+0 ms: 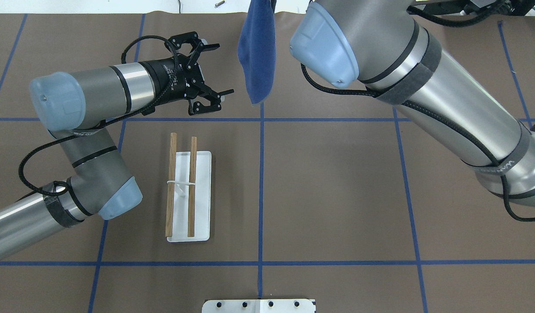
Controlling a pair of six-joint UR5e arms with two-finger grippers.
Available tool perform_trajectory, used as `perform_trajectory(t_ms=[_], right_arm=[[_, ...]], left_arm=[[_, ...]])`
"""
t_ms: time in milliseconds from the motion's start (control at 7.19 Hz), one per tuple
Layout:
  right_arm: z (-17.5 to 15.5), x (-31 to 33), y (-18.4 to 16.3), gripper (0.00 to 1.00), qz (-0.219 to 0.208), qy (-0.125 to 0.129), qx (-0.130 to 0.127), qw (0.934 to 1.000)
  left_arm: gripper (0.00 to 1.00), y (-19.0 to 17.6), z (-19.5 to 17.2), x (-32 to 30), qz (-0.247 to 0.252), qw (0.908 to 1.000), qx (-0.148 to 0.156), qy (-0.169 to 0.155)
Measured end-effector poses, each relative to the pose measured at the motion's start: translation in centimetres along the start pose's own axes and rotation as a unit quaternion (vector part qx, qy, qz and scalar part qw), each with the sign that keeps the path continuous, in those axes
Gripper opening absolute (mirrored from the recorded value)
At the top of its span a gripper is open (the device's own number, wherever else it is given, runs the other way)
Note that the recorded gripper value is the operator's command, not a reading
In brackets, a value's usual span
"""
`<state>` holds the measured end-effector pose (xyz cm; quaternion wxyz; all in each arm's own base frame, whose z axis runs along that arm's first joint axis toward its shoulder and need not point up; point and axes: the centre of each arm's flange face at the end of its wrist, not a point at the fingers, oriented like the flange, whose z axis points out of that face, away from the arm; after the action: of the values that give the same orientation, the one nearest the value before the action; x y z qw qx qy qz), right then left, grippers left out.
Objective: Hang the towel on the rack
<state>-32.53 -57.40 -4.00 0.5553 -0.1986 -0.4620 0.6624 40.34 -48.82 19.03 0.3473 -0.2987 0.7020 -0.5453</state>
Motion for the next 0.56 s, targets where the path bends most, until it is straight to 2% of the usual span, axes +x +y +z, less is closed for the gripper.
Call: perform_trajectory(t_ms=[278,417,556], right_arm=[[1.0,-0.5,-1.4,0.0,0.057,-0.023,0.024,0.9978],[1.3,-0.7,-2.0,0.0,0.1,-0.036,0.032,0.9938],[1.5,-0.9,-2.4,0.0,0.153,-0.053,0.037,0.986]], left_arm=[[0.97,0.2,-0.2,0.0,0.0,1.0,-0.006,0.002],[0.97,0.3,-0.3,0.0,-0.001,0.9999,-0.01,0.004],[0.97,0.4,-0.4,0.0,-0.004,0.9999,-0.013,0.005]])
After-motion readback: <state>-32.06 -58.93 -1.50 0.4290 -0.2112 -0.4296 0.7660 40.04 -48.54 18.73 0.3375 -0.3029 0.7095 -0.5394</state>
